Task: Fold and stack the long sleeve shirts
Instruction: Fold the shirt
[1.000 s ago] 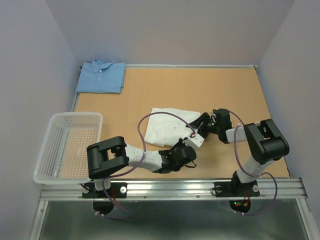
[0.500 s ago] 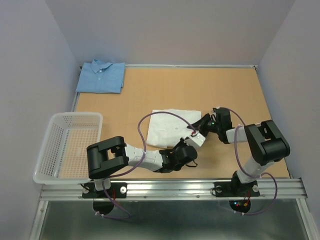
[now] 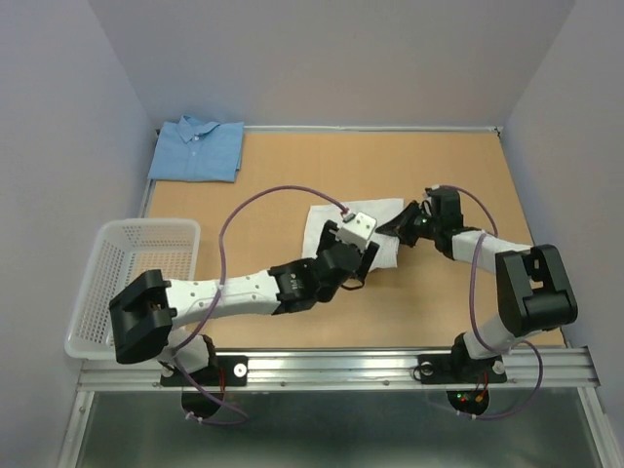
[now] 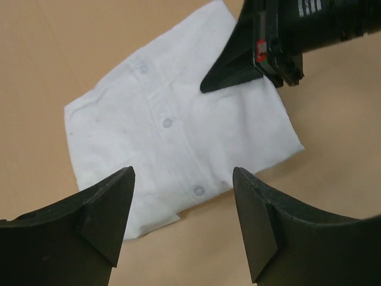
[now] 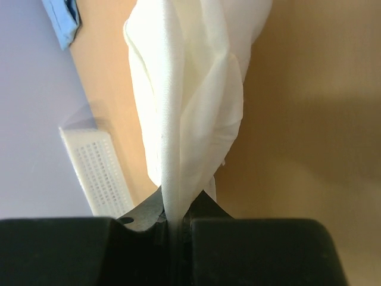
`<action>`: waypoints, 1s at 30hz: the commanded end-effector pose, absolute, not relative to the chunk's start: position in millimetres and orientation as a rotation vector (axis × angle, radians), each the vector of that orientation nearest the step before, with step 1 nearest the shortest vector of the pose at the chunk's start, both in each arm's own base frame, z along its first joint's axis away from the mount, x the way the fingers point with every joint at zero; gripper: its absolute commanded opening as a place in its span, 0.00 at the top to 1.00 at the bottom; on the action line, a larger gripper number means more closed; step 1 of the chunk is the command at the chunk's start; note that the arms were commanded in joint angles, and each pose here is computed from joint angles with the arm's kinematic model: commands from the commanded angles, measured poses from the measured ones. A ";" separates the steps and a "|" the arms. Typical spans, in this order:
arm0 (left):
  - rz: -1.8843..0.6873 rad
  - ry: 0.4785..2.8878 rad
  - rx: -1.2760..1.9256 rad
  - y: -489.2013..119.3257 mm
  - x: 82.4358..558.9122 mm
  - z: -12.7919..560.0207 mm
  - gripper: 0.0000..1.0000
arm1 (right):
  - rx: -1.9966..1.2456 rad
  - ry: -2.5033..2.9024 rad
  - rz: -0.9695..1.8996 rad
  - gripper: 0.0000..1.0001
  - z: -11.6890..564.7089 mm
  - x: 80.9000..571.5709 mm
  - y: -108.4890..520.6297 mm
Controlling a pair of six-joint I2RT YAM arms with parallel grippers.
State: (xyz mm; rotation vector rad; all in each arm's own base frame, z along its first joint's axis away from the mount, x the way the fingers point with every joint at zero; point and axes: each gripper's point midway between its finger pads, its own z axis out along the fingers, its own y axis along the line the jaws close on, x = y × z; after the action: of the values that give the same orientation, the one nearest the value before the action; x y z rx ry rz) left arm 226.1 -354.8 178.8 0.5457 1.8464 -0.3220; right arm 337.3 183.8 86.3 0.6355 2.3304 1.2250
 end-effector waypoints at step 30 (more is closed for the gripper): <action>-0.499 2.194 0.211 -225.8 304.8 224.0 0.22 | 0.370 2.438 -0.889 0.99 276.9 368.0 -66.3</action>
State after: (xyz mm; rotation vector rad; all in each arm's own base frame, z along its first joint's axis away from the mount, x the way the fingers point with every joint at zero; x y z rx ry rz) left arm 308.9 -224.7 217.9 0.2022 2.2024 -0.4530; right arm 386.5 -69.4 267.6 0.5332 2.4419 -0.5727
